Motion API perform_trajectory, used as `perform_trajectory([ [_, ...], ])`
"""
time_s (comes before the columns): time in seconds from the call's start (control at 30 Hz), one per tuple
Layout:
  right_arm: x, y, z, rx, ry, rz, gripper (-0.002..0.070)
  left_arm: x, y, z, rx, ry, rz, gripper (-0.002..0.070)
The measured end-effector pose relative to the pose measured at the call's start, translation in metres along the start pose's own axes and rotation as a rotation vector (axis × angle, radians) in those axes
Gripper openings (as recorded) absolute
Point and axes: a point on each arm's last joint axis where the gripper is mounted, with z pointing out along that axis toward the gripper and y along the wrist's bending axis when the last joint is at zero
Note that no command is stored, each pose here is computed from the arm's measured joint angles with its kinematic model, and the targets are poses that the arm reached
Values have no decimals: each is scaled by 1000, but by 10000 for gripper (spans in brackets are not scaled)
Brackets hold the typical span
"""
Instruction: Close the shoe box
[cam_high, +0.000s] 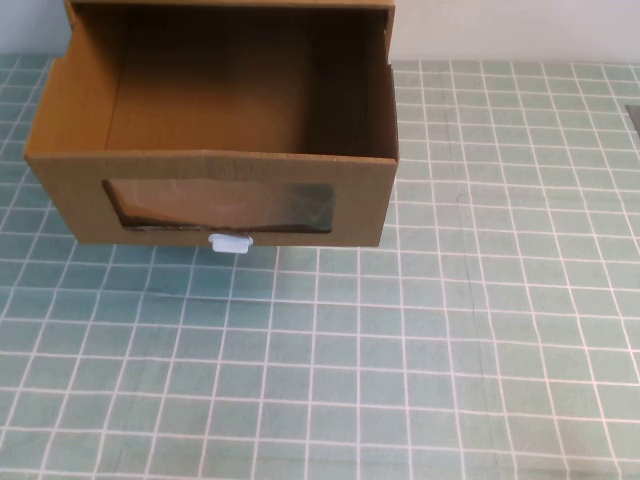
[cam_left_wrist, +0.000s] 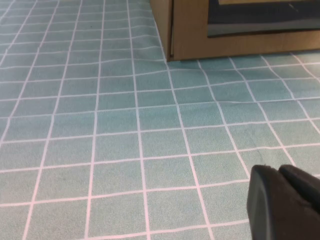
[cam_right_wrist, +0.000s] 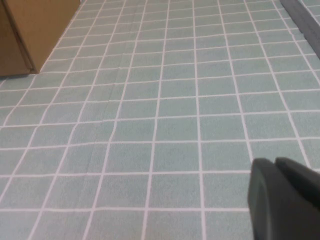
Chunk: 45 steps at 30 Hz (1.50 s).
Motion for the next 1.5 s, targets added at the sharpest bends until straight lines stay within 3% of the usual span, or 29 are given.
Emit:
perform_trajectory([
  [0.4, 0, 0, 0, 1, 0, -2, -15, 0, 0, 0, 0, 0, 0, -5],
  [0.57, -3, 0, 0, 3, -33, -2, -15, -7, -1, 0, 6, -80, 3, -5],
  [1.07, -58, -4, -21, 48, -700, 3, -15, -47, -4, -13, 42, -549, 8, -5],
  [1.5, -67, -5, -30, 58, -834, 7, -15, -50, -4, -15, 46, -593, 10, -5],
])
